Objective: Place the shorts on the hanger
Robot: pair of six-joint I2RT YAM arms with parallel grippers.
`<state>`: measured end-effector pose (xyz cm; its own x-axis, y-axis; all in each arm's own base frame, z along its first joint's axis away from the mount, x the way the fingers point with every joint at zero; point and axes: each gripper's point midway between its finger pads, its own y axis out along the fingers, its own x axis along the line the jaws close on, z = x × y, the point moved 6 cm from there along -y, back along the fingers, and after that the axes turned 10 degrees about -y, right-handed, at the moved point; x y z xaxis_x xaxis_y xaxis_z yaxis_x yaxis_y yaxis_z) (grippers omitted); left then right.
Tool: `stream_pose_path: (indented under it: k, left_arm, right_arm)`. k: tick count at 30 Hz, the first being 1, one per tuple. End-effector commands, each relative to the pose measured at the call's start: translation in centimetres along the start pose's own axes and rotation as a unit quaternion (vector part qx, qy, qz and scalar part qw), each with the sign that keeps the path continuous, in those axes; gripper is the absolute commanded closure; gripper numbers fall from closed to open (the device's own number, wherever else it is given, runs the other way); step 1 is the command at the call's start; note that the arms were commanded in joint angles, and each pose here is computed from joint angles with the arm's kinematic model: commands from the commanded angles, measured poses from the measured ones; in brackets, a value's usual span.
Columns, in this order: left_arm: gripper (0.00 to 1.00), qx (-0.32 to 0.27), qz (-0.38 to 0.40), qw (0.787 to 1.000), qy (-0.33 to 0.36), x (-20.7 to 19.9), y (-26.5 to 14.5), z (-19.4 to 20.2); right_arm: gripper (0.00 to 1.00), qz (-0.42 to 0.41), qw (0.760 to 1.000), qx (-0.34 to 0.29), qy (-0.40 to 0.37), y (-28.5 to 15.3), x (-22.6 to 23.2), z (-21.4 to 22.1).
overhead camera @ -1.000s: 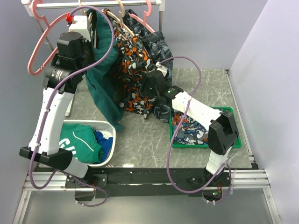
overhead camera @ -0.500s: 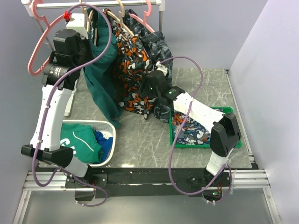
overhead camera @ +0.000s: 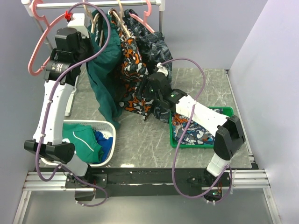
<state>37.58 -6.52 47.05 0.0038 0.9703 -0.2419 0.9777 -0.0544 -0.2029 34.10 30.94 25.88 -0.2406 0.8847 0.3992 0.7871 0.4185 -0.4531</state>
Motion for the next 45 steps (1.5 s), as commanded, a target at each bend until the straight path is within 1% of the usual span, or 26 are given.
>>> stream_pose_path:
  k: [1,2,3,5,6,8,9,12,14,15,16,18,19,20,22,27,30,32,33,34,36,37,39,40,43,45]
  left_arm:
    - [0.93,-0.061,0.037,0.997,-0.03,-1.0,-2.2,-2.6]
    - [0.87,-0.057,0.038,0.997,-0.032,-0.9,-2.1,-2.2]
    - [0.76,-0.057,0.046,0.997,-0.038,-1.1,-2.4,-2.2]
    - [0.64,-0.058,0.061,0.996,-0.043,-1.4,-3.3,-2.3]
    - [0.43,-0.056,0.064,0.995,-0.05,-1.5,-3.6,-2.4]
    - [0.22,-0.065,0.064,0.994,-0.057,-1.4,-4.7,-2.7]
    - [0.03,-0.07,0.062,0.993,-0.066,-1.3,-5.3,-2.8]
    - [0.04,-0.082,0.055,0.991,-0.088,-1.0,-7.2,-3.3]
    - [0.04,-0.076,0.077,0.99,-0.094,-1.4,-8.6,-3.1]
    - [0.04,-0.075,0.085,0.988,-0.102,-1.6,-9.0,-2.9]
    - [0.04,-0.083,0.098,0.986,-0.105,-2.4,-10.4,-3.0]
    - [0.04,-0.072,0.101,0.987,-0.103,-3.3,-10.7,-1.6]
    - [0.04,-0.061,0.123,0.985,-0.1,-5.0,-11.6,-0.8]
    - [0.03,-0.055,0.109,0.988,-0.097,-5.4,-11.5,0.1]
    - [0.04,-0.037,0.147,0.984,-0.096,-8.1,-12.9,1.6]
    - [0.04,0.011,0.184,0.978,-0.101,-12.3,-14.5,6.8]
    - [0.04,0.052,0.212,0.972,-0.09,-15.2,-15.9,11.6]
    - [0.04,0.093,0.229,0.966,-0.08,-16.3,-16.7,16.0]
    - [0.04,0.09,0.239,0.962,-0.094,-16.3,-17.1,16.5]
    - [0.04,0.112,0.238,0.961,-0.081,-15.8,-16.9,19.3]
    - [0.04,0.104,0.256,0.954,-0.121,-15.1,-17.5,19.7]
    - [0.04,0.12,0.254,0.953,-0.115,-14.4,-17.4,22.0]
    - [0.04,0.125,0.264,0.945,-0.149,-13.5,-18.1,22.7]
    - [0.04,0.136,0.265,0.943,-0.148,-13.1,-18.0,24.2]
    - [0.04,0.151,0.237,0.948,-0.147,-12.1,-17.8,25.6]
    - [0.04,0.161,0.207,0.957,-0.125,-11.4,-17.4,26.5]
  right_arm:
    - [0.32,-0.036,0.999,-0.037,0.012,-2.0,1.5,-2.0]
    - [0.32,-0.039,0.998,-0.04,0.012,-2.2,1.8,-2.1]
    - [0.32,-0.045,0.998,-0.038,0.01,-2.4,2.2,-2.0]
    - [0.32,-0.05,0.998,-0.041,0.007,-2.9,2.6,-2.3]
    - [0.31,-0.053,0.998,-0.041,0.007,-3.1,2.9,-2.3]
    - [0.31,-0.065,0.997,-0.041,0.004,-3.7,3.5,-2.4]
    - [0.31,-0.069,0.997,-0.04,0.003,-4.0,3.7,-2.4]
    - [0.29,-0.085,0.995,-0.043,-0.001,-5.3,4.4,-2.3]
    - [0.27,-0.097,0.994,-0.043,-0.005,-6.3,4.9,-2.2]
    - [0.05,-0.1,0.994,-0.044,-0.005,-6.8,5.1,-2.2]
    - [0.0,-0.107,0.993,-0.049,-0.005,-7.7,5.2,-2.6]
    - [0.0,-0.111,0.993,-0.049,-0.009,-8.7,5.1,-2.1]
    - [0.0,-0.12,0.991,-0.064,-0.004,-10.1,5.2,-2.9]
    - [0.0,-0.12,0.991,-0.061,-0.007,-10.6,4.9,-2.3]
    - [0.0,-0.126,0.989,-0.082,-0.001,-13.1,4.4,-3.1]
    - [0.0,-0.109,0.989,-0.103,0.01,-17.2,1.4,-1.9]
    - [0.0,-0.092,0.988,-0.121,0.027,-19.7,-1.4,-0.6]
    - [0.0,-0.079,0.987,-0.132,0.037,-21.3,-3.7,0.8]
    - [0.0,-0.081,0.985,-0.144,0.045,-22.7,-4.7,1.0]
    - [0.0,-0.066,0.988,-0.135,0.045,-22.3,-5.7,2.4]
    - [0.0,-0.056,0.988,-0.133,0.048,-23.3,-7.1,3.4]
    - [0.0,-0.045,0.99,-0.123,0.052,-23.0,-7.9,4.6]
    - [0.0,-0.042,0.989,-0.126,0.06,-23.6,-9.0,5.5]
    - [0.0,-0.035,0.991,-0.115,0.064,-23.2,-9.8,6.8]
    - [0.0,-0.038,0.989,-0.118,0.08,-23.4,-10.9,8.3]
    - [0.0,-0.035,0.988,-0.12,0.086,-23.5,-11.3,8.7]
